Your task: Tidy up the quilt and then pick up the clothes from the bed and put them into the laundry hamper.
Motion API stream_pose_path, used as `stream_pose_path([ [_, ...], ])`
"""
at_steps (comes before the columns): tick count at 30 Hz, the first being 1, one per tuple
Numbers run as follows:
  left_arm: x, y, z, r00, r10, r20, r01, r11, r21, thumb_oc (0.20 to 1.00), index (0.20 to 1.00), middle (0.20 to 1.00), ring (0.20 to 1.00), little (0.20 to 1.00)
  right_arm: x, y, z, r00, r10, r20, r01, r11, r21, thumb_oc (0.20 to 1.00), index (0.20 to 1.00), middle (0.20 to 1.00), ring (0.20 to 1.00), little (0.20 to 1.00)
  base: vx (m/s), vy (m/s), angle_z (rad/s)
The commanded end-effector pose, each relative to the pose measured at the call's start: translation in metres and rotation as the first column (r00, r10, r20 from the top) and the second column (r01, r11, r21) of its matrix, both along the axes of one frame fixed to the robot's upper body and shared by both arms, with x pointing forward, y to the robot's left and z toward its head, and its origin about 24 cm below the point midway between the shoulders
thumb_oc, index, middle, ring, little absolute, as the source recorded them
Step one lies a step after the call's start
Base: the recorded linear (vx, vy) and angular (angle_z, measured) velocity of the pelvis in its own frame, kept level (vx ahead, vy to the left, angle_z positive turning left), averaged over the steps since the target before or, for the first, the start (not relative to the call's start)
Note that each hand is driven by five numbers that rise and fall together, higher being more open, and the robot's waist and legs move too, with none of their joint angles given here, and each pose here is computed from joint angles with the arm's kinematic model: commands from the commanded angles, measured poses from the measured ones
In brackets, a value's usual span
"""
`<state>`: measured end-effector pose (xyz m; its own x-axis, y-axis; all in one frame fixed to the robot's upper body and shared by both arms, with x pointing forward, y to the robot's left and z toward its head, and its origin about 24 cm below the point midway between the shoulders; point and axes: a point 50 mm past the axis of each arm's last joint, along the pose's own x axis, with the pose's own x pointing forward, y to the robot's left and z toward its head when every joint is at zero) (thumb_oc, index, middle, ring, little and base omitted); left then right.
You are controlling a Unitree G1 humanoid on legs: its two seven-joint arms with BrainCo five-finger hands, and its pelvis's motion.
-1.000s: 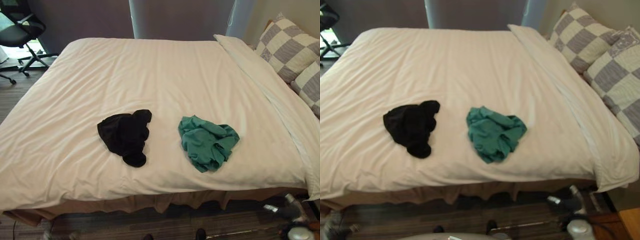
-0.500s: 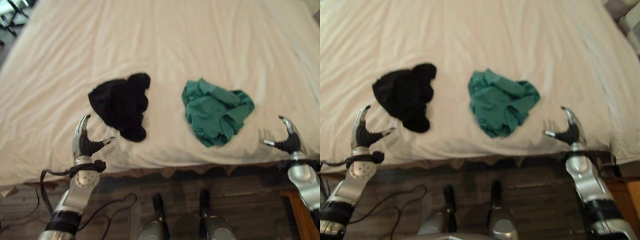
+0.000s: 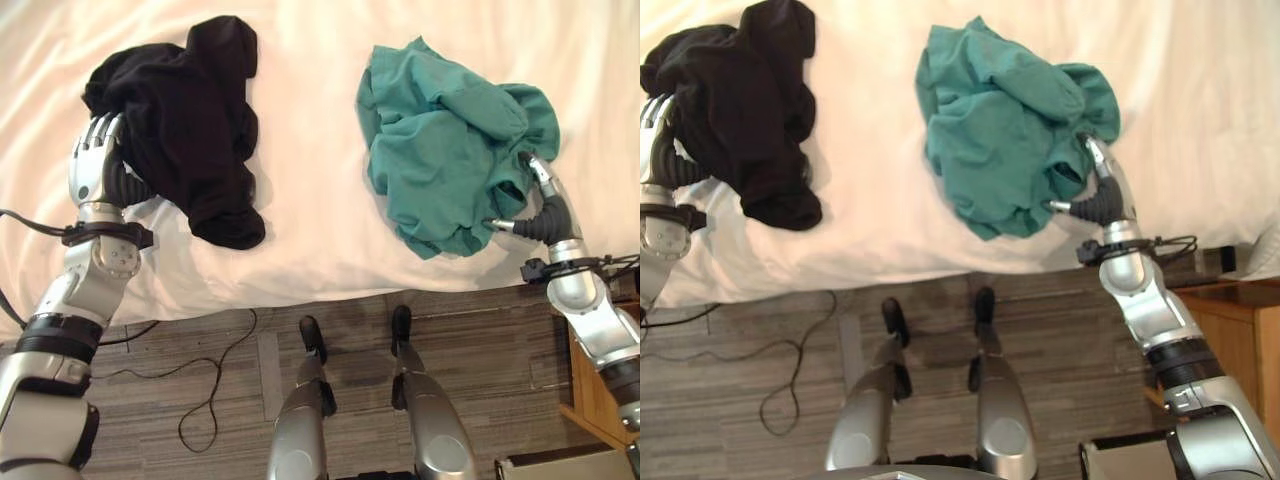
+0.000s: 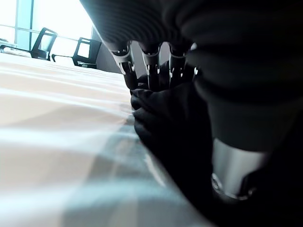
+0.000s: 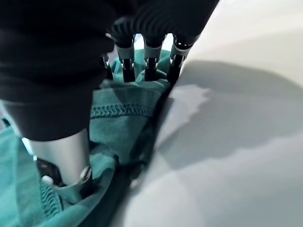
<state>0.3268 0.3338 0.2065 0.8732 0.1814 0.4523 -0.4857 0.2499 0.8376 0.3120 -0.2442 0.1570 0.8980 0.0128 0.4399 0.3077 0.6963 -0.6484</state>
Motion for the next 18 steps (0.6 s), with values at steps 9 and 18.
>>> stream_pose_path([
  [9,-0.005,-0.016,0.021,0.987,-0.065,0.148,0.058,0.997,0.048,1.000,1.000,1.000,1.000,1.000,-0.007,-0.016,-0.011,0.995,-0.095,0.016,0.095,0.995,0.031,1.000,1.000,1.000,1.000,1.000,0.00,0.001,-0.02],
  [18,0.013,-0.020,0.029,0.994,-0.015,0.104,0.003,0.993,0.120,1.000,1.000,1.000,1.000,1.000,0.002,-0.003,0.004,0.997,-0.046,0.068,0.043,0.998,0.037,1.000,1.000,1.000,1.000,1.000,-0.02,0.005,-0.10],
])
